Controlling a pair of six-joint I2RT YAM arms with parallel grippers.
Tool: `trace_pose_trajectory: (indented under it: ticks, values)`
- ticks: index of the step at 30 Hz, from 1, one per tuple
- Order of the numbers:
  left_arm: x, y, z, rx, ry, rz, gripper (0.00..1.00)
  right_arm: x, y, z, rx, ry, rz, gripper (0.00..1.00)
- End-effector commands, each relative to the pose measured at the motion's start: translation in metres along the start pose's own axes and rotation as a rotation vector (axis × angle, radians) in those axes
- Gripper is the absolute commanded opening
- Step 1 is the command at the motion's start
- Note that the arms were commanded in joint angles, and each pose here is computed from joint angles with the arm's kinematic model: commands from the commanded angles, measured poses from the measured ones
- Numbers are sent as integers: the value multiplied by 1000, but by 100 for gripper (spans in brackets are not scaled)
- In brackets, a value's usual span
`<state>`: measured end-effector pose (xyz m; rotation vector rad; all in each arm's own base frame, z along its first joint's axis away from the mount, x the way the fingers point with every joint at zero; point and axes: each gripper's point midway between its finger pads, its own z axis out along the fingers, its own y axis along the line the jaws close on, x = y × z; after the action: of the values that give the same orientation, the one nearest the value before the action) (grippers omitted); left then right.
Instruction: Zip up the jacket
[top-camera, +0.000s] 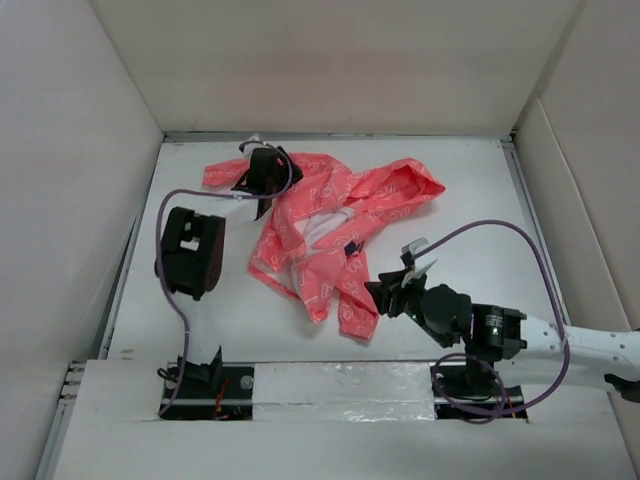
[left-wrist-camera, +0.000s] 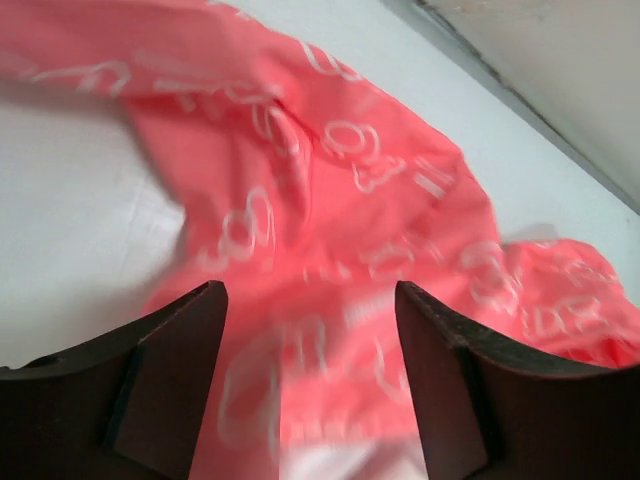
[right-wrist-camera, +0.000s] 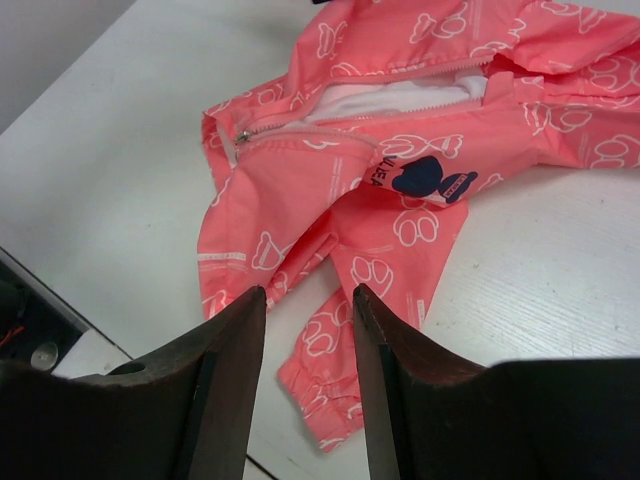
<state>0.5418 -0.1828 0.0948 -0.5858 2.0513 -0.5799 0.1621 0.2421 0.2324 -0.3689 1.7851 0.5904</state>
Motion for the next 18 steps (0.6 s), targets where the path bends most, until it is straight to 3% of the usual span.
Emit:
trace_pose_trajectory:
  ticks: [1, 4, 5, 7, 8, 9, 11, 14, 15, 18]
  values:
    - [-95, -41, -98, 77, -304, -11, 67, -18, 7, 4, -34, -56, 9, 44]
    - [-117, -31, -163, 65, -438, -64, 82, -15, 13, 9, -64, -49, -3, 37]
    - [-99, -16, -169, 54, -398, -81, 82, -13, 12, 12, -62, -44, -15, 30]
    - [-89, -32, -206, 161, -384, -115, 75, -16, 19, 13, -87, -52, -13, 21]
    - [-71, -40, -216, 233, -321, -154, 64, -17, 19, 16, -87, -52, -25, 0]
    - [-45, -31, -234, 275, -279, -166, 52, -17, 25, 16, -111, -43, -33, 0]
    - [5, -28, -260, 360, -172, -219, 0, -13, 28, 17, -126, -16, -53, 0]
    - [64, -2, -274, 337, -19, -286, 0, -12, 29, 16, -133, -3, -58, 0]
    - [62, -5, -291, 389, -28, -324, 0, -12, 29, 15, -134, -1, -59, 0]
    - [75, 12, -307, 412, -25, -429, 25, -13, 28, 10, -145, 1, -59, 0]
